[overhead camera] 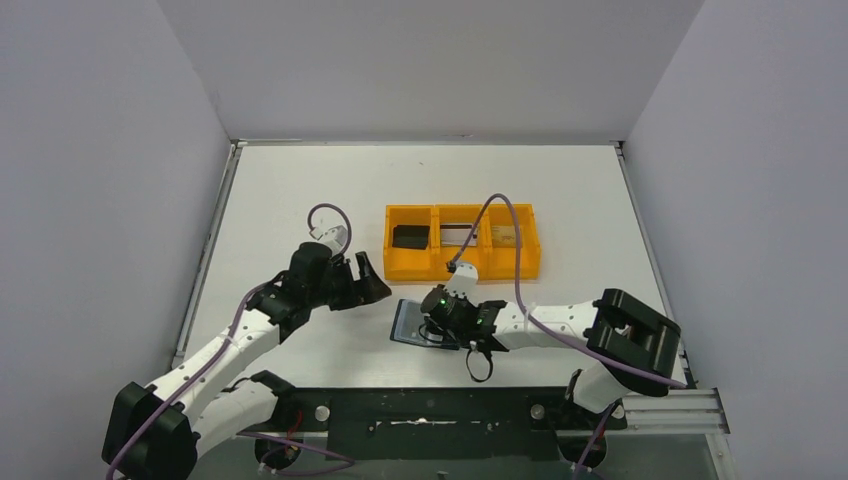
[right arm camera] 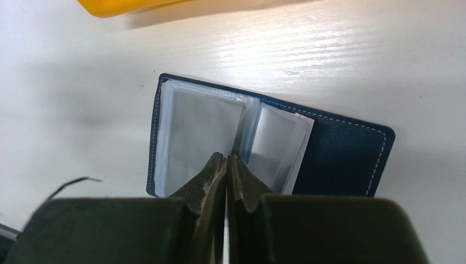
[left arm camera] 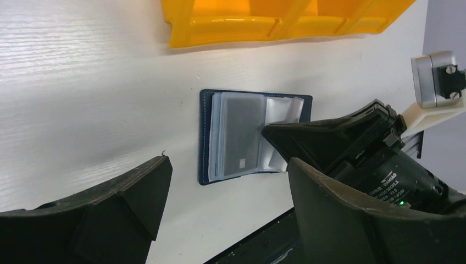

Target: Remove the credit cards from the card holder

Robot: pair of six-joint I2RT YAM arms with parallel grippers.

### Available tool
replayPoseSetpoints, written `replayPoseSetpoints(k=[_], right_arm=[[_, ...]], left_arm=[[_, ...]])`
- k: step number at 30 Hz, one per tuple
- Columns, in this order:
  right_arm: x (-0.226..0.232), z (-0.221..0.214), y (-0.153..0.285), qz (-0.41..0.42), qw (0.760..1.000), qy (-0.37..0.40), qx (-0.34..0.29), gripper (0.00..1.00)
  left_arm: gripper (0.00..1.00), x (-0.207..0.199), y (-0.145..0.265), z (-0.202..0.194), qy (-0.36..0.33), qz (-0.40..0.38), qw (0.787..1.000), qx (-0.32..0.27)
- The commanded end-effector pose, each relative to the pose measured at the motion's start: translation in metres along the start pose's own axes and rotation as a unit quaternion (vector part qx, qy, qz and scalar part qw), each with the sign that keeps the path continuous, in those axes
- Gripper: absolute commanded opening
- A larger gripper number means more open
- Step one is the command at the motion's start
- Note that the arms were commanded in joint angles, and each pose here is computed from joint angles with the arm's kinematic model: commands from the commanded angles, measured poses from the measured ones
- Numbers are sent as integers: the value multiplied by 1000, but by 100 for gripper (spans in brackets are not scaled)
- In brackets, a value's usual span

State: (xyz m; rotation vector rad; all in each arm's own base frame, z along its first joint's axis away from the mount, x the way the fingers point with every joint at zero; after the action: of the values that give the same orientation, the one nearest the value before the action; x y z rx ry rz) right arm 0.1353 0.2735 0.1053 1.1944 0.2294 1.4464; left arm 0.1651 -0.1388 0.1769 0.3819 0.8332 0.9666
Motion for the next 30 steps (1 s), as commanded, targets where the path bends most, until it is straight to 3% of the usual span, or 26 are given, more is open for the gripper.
replayPoseSetpoints(k=[1,5,10,13,18,23,30], right_arm=[[15,9,5,86,995,-48,-4,0],[15,10,4,88,995,-55,3,1],[27,11,5,28,999,-12,-22,31],[32,8,6,-16,999,11,-49,38],[47,3,3,-29,998,45,-45,40],[52,-5,-3,-57,995,70,-38,41],[44,-23,-22,-115,987,108,-14,39]], left_arm=[[78,-13,-3,7,-25,-58,998,-14],[78,-17,-7,5,-31,-65,997,-3],[78,-16,-3,6,-16,-22,999,-24],[78,-10,6,8,-2,25,999,-46],[78,0,28,14,19,111,988,-104],[78,3,44,18,32,132,980,-148],[78,4,45,17,33,134,979,-147]])
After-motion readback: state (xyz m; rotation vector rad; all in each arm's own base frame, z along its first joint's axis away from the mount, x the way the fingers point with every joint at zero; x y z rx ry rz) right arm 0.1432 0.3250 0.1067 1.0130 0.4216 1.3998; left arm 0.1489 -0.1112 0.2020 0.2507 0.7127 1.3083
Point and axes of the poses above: each gripper's point midway between its finger pads, its own y axis back along the fingers, its own x axis along the line the jaws close on, z = x × y, the point moved 10 cm from there along y, back along the fingers, and after that the axes turned 15 degrees about -y, right-handed, at the moved point
